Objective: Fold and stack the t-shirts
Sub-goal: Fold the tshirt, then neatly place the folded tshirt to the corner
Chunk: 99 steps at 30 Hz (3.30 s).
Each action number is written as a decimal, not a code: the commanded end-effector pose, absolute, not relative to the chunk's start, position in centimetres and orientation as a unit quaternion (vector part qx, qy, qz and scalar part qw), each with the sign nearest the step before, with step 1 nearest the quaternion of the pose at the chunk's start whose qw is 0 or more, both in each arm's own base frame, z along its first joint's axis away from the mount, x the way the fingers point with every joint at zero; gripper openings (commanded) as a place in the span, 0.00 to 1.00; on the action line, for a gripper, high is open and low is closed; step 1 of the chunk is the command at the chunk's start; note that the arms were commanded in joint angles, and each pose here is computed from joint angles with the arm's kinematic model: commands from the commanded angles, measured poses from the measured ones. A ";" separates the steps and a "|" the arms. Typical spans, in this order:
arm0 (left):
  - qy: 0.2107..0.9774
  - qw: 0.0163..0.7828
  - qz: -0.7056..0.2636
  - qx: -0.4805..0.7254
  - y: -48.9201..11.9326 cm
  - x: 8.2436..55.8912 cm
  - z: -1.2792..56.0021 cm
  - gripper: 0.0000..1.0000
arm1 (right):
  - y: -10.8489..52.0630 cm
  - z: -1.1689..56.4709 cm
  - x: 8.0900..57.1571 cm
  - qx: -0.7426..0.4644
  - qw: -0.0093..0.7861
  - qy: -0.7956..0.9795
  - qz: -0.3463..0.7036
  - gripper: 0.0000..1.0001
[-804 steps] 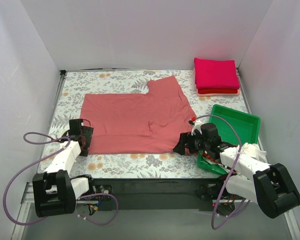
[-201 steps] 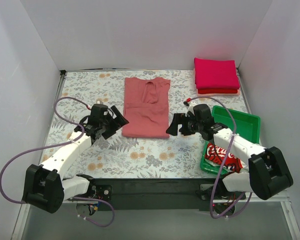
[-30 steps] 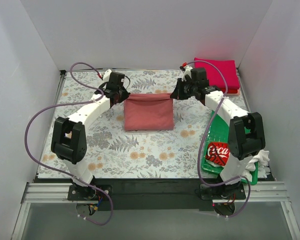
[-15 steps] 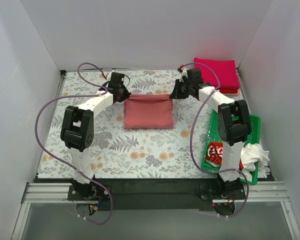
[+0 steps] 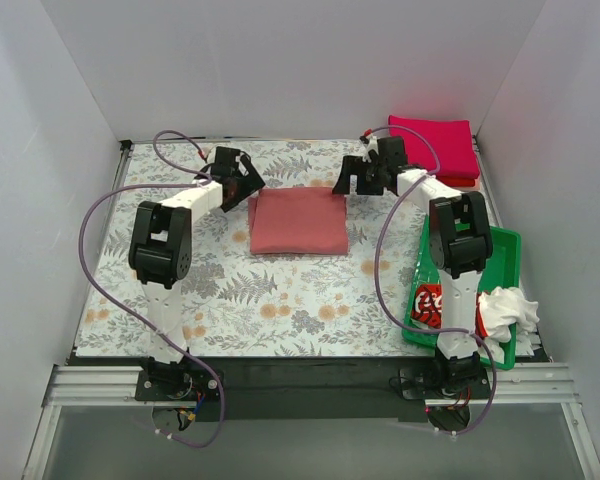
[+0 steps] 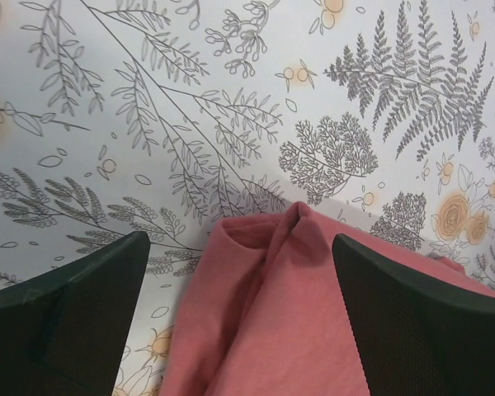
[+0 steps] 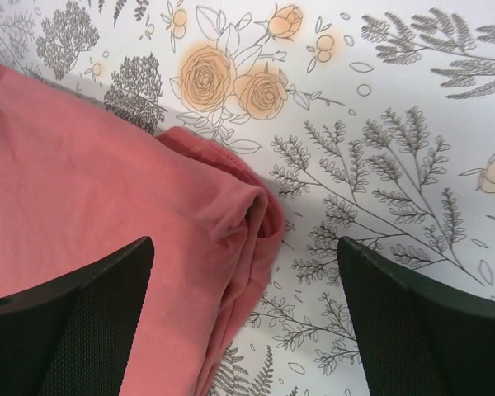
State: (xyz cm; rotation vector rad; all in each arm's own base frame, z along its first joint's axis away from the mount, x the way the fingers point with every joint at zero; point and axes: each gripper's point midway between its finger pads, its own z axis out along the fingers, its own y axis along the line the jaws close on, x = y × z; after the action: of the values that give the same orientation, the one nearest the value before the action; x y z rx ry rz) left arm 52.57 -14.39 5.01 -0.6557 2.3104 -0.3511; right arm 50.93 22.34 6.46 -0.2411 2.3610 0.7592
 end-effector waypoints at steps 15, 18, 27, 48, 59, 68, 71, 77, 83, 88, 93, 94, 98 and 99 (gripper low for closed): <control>0.817 0.466 -0.204 -0.271 -10.8 40.5 20.0 0.94 | 16.5 18.7 42.8 -0.058 0.454 0.861 0.222 0.98; 0.796 0.482 -0.221 -0.291 -10.0 37.9 20.9 0.94 | 15.8 18.8 40.6 -0.034 0.461 0.857 0.227 0.98; 0.793 0.468 -0.243 -0.304 -9.6 33.2 19.2 0.95 | 13.5 20.4 37.2 -0.001 0.527 0.821 0.219 0.98; 0.803 0.447 -0.243 -0.309 -9.0 29.6 14.9 0.96 | 19.0 15.8 35.7 -0.077 0.453 0.814 0.355 0.98; 0.806 0.452 -0.225 -0.309 -8.4 29.7 13.7 0.96 | 22.7 10.9 40.2 -0.079 0.388 0.846 0.356 0.92; 0.798 0.453 -0.240 -0.316 -8.6 29.4 14.0 0.96 | 24.4 3.4 42.4 -0.074 0.327 0.904 0.265 0.80; 0.793 0.454 -0.242 -0.325 -8.5 29.3 14.0 0.96 | 25.4 1.9 42.7 -0.086 0.321 0.916 0.226 0.77; 0.789 0.455 -0.249 -0.330 -8.6 29.2 14.1 0.96 | 26.8 -0.2 42.1 -0.111 0.302 0.928 0.186 0.51; 0.792 0.450 -0.245 -0.332 -8.5 29.2 13.6 0.96 | 26.8 0.2 43.0 -0.138 0.316 0.929 0.137 0.13; 0.793 0.452 -0.233 -0.335 -8.2 29.3 13.3 0.96 | 24.8 2.4 45.2 -0.191 0.364 0.910 0.049 0.01; 0.785 0.463 -0.219 -0.349 -7.4 29.4 13.0 0.96 | 20.8 6.8 48.2 -0.219 0.418 0.877 -0.089 0.01; 0.785 0.464 -0.219 -0.348 -7.4 29.4 13.0 0.96 | 20.3 7.5 48.5 -0.224 0.424 0.871 -0.106 0.01; 0.770 0.480 -0.231 -0.351 -7.3 29.8 13.9 0.96 | 19.0 11.2 50.3 -0.251 0.450 0.843 -0.157 0.01; 0.767 0.484 -0.235 -0.350 -7.4 30.0 14.3 0.96 | 19.0 11.9 50.8 -0.254 0.459 0.836 -0.161 0.01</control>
State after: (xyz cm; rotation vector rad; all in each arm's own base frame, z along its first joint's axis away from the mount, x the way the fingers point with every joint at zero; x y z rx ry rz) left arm 29.42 -7.78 12.91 -0.8489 1.9406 -0.5643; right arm 47.91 21.04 5.33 -0.6138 2.2191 -0.2184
